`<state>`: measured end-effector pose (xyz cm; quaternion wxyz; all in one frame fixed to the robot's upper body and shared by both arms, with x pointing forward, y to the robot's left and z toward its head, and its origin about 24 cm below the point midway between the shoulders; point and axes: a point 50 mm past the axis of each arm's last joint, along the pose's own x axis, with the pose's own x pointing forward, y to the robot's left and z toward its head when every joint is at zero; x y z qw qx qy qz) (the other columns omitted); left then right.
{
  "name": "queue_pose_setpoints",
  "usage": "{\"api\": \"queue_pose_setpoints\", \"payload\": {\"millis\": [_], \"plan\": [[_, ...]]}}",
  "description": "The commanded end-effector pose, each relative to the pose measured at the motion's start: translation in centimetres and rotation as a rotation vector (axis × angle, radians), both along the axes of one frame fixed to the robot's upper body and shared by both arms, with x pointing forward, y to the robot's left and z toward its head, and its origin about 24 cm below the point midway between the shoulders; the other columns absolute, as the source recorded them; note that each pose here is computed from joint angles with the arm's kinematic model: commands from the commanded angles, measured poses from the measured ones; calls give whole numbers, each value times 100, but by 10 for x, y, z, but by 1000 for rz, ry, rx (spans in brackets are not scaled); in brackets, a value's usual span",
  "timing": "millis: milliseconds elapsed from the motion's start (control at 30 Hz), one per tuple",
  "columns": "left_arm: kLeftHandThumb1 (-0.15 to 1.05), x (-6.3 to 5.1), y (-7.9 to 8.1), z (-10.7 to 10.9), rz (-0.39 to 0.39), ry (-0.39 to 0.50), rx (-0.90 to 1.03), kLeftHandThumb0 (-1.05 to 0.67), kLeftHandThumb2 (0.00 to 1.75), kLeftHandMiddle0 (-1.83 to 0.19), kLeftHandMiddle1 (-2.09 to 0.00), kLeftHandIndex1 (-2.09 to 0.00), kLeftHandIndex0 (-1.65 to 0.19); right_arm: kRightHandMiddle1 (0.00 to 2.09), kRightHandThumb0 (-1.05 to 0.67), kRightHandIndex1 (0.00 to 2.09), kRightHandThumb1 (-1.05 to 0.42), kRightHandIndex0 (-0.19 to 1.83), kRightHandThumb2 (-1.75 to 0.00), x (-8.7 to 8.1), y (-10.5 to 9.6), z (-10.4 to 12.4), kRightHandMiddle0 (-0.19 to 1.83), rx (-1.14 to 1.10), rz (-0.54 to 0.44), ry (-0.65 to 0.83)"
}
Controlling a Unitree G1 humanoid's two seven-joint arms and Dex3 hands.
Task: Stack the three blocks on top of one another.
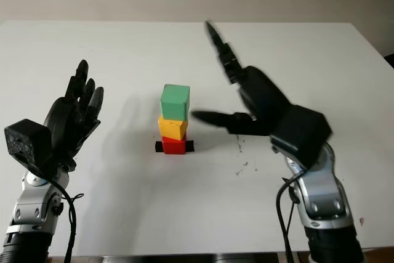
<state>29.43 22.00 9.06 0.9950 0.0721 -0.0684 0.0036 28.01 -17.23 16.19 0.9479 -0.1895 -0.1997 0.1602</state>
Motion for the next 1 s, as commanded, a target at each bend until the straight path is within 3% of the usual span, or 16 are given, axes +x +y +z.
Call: {"api": "queue_pose_setpoints", "payload": {"millis": [0,100,300,500,700,967], "plan": [[105,1,-2,0,-11,-7,-11,-73,48,16,-5,-5,17,0,-78,0,-105,-19,-70,1,-8,-6,-19,80,-66,30],[105,1,-4,-1,-15,-5,-21,-73,48,16,-5,-5,17,0,-74,0,-105,-19,-65,4,-16,-23,-19,175,-181,129],[105,-2,-6,-2,-42,-6,-4,-74,50,16,-5,-4,17,0,-70,0,-105,-19,-67,-2,-14,-49,-19,218,-269,272],[105,-5,-11,-4,-111,-14,16,-73,57,19,0,0,19,0,-67,0,-105,-19,-70,-5,-6,-78,-19,274,-279,369],[105,-12,-16,-8,-122,-33,-16,-73,57,19,-2,0,19,0,-71,0,-105,-19,-72,-8,-1,-102,-19,236,-278,448],[105,-23,-16,-11,-87,-48,21,-80,50,13,-6,-4,14,0,-70,0,-105,-19,-73,-17,3,-105,-19,273,-242,464]]}}
